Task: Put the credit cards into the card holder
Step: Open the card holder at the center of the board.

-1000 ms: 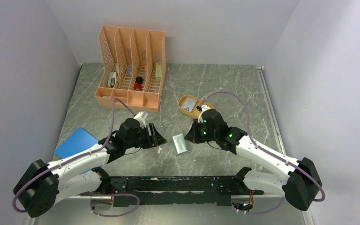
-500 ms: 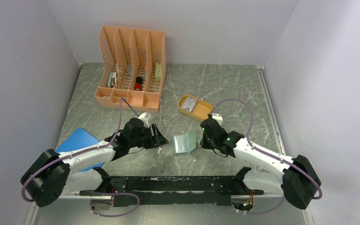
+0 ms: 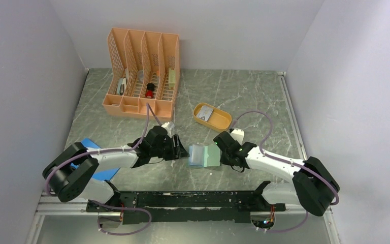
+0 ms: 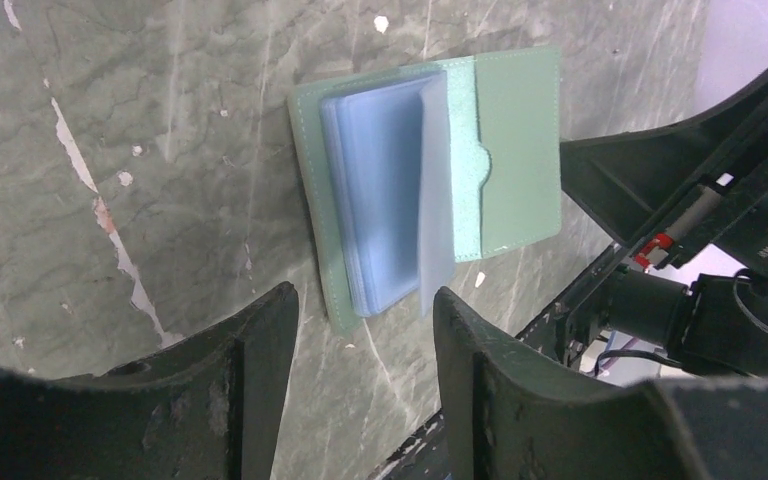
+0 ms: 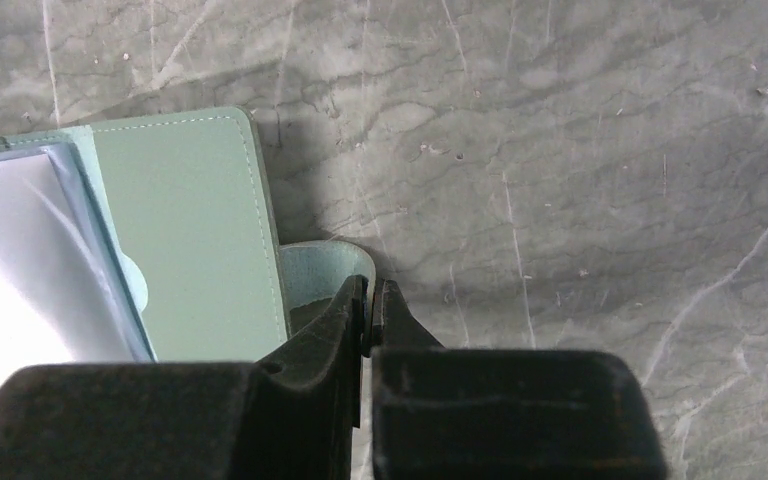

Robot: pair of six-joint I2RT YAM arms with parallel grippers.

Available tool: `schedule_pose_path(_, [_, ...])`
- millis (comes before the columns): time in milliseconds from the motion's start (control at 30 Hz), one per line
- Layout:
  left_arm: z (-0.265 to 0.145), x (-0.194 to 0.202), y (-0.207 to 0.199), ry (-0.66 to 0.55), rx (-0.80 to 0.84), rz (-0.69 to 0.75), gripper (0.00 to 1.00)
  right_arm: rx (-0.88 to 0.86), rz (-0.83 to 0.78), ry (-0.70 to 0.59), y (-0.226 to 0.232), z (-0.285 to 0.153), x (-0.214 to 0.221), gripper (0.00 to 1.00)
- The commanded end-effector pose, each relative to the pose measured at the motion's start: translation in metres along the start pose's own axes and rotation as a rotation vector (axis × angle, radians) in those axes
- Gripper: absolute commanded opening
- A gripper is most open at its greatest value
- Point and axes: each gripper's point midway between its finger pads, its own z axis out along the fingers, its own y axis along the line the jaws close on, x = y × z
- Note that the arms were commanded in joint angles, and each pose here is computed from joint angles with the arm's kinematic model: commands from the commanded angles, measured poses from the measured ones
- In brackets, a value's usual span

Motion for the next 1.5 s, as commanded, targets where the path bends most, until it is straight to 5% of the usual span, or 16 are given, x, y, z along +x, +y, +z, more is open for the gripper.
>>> schedule_pose_path(0, [0.007,-0.008,-0.017,-0.018,0.052,0.043,0.55,0.037,0.038,-0.010,-0.009,0.008,0.003,0.00])
schedule_pose_path(300, [0.009,-0.017,-0.046,-0.027,0.147,0.069,0.52,0.037,0.035,0.001,-0.009,0.012,0.008,0.00])
schedule_pose_path(1033, [0.040,0.008,-0.024,0.065,0.001,0.106,0.60,-0.008,0.023,0.021,0.001,0.014,0.010,0.00])
schedule_pose_path(1467, [0.048,0.015,-0.053,0.096,0.146,0.102,0.34,-0.087,0.010,0.058,0.019,0.014,0.014,0.00])
